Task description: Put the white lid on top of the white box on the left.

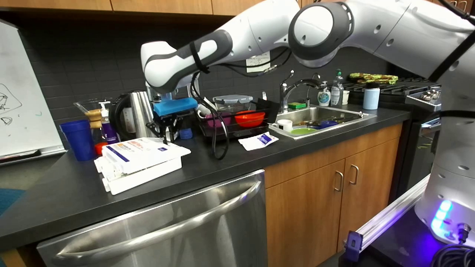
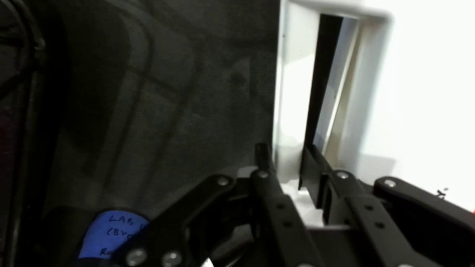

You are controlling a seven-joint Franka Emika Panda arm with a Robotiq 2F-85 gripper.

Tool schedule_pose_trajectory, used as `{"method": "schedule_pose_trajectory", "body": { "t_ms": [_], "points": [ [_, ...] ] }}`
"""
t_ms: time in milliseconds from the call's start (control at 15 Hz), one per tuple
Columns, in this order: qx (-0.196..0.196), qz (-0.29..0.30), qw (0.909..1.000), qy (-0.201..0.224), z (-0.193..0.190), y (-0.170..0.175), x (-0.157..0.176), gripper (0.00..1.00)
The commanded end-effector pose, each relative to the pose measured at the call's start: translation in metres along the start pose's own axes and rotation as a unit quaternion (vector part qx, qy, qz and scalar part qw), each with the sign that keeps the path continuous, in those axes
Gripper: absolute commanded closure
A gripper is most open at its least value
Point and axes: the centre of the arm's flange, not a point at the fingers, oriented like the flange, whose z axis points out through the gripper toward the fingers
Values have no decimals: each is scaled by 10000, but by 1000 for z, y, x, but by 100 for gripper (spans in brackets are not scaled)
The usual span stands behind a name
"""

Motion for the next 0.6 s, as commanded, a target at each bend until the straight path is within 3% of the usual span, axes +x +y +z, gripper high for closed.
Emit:
{"method": "schedule_pose_trajectory", "body": {
  "t_ms": [0,133,533],
  "points": [
    [86,-41,9999,-68,-5,8,0,100],
    [89,-35,9999,-74,-5,9,0,95],
    [210,1,9997,-91,-15,2,-4,95]
  ]
}}
